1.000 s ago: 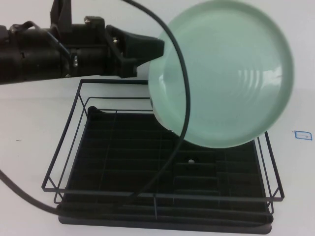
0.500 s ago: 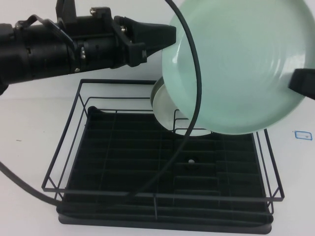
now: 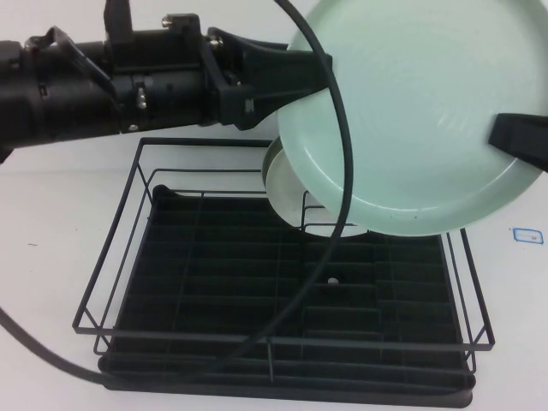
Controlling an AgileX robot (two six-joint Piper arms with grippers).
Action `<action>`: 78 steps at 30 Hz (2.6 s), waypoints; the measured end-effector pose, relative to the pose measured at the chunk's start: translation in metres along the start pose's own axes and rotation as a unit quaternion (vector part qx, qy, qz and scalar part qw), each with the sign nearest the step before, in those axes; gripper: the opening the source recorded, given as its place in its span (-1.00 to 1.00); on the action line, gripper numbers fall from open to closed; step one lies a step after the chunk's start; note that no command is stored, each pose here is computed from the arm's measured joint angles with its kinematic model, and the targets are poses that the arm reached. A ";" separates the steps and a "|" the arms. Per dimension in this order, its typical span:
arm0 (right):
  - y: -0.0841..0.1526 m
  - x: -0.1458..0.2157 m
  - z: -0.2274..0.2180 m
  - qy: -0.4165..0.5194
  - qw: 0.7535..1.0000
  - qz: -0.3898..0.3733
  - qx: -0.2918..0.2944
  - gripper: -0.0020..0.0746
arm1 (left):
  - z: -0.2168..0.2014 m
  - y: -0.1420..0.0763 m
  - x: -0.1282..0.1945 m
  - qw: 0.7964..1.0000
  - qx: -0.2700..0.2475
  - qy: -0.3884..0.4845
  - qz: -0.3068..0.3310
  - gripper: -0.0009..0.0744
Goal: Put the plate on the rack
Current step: Hand over the plate, then place the plate on the rack
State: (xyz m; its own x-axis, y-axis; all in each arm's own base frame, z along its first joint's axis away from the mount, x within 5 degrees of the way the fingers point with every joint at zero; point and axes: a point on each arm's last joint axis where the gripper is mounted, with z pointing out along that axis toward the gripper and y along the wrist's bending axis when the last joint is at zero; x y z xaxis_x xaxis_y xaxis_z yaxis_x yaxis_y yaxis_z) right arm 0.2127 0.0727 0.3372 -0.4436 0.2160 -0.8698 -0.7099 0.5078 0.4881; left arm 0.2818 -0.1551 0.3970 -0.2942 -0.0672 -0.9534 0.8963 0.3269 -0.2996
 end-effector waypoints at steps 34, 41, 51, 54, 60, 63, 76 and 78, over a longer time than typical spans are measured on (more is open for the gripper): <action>0.015 -0.098 0.121 0.322 0.811 -0.452 0.186 -0.63 | -0.166 0.030 0.059 0.910 -0.412 0.018 0.034 -0.97; -0.001 -0.064 0.166 0.383 0.778 -0.459 0.193 -0.63 | -0.165 0.020 0.073 0.912 -0.404 -0.008 0.068 -0.97; -0.003 -0.064 0.170 0.383 0.767 -0.470 0.210 -0.63 | -0.168 0.014 0.068 0.902 -0.421 -0.010 0.095 -0.97; -0.004 -0.063 0.172 0.380 0.767 -0.472 0.210 -0.63 | -0.167 0.011 0.066 0.901 -0.422 -0.013 0.103 -0.97; -0.014 -0.050 0.185 0.396 0.762 -0.471 0.202 -0.63 | -0.160 0.000 0.063 0.904 -0.408 -0.011 0.127 -0.97; -0.017 -0.044 0.192 0.404 0.752 -0.481 0.200 -0.63 | -0.160 -0.005 0.061 0.902 -0.407 -0.013 0.141 -0.97; -0.028 -0.034 0.200 0.424 0.730 -0.495 0.204 -0.63 | -0.169 -0.003 0.052 0.883 -0.453 -0.073 0.099 -0.97; -0.031 -0.030 0.203 0.430 0.728 -0.494 0.202 -0.63 | -0.172 -0.002 0.051 0.874 -0.470 -0.075 0.098 -0.97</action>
State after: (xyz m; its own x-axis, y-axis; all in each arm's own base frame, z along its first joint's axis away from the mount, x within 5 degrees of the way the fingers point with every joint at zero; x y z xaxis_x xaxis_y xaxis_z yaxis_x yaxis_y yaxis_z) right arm 0.3592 0.2200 0.3332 -0.1265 -0.9357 -0.3294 -0.7736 0.3008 -0.5576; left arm 0.2077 0.0028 0.3557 -0.0558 -0.0216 -0.9982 0.2344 0.9715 -0.0341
